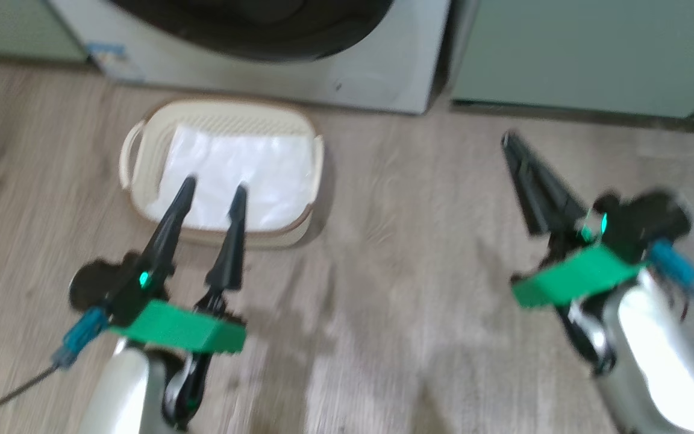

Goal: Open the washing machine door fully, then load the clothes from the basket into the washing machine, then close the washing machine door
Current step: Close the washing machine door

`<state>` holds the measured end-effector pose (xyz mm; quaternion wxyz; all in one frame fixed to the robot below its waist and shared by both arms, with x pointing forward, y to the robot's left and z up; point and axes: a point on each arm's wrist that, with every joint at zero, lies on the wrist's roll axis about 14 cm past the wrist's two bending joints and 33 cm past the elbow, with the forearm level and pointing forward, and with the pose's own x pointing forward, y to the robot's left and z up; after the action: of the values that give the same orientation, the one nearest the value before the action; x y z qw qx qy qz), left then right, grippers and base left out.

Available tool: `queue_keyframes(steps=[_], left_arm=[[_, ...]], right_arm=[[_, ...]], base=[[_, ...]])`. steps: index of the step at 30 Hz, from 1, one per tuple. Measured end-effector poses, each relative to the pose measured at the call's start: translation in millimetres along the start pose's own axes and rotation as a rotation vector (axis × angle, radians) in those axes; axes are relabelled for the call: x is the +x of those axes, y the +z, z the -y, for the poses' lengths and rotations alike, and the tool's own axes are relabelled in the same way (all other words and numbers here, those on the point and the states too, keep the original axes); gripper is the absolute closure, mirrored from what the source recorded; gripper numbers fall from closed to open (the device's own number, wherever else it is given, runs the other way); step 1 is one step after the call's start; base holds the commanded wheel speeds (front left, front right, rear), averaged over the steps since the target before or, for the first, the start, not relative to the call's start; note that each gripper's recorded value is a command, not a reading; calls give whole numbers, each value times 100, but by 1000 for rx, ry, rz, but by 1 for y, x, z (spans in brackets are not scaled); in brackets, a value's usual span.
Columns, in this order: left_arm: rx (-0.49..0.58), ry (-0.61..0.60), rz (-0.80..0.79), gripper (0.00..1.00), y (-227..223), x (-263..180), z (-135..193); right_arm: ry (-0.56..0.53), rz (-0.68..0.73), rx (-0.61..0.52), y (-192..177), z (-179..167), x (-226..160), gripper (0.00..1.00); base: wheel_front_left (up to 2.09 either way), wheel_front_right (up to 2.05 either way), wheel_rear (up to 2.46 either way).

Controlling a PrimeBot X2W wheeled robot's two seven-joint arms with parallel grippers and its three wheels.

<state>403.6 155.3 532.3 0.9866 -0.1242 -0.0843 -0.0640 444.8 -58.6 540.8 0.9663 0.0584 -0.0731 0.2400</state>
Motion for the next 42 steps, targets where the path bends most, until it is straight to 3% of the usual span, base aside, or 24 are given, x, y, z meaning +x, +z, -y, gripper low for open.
queue_keyframes(steps=[11,19,24,29,42], left_arm=[[-24,77,-38,0,-18,17,-31],[-6,139,-77,0,-31,18,-55],[2,172,-88,0,-34,16,-66],[-1,192,-107,0,-39,13,-72],[-20,206,-119,0,-44,12,-75]], right_arm=[[374,-47,-77,-30,-47,120,100],[485,-78,-79,-59,-68,188,100],[469,-96,-94,-69,-60,226,100],[381,-132,-124,-82,-31,255,100],[235,-199,-164,-99,12,286,100]], base=[[0,0,0],[0,0,0],[0,0,0],[0,0,0],[0,0,0]])
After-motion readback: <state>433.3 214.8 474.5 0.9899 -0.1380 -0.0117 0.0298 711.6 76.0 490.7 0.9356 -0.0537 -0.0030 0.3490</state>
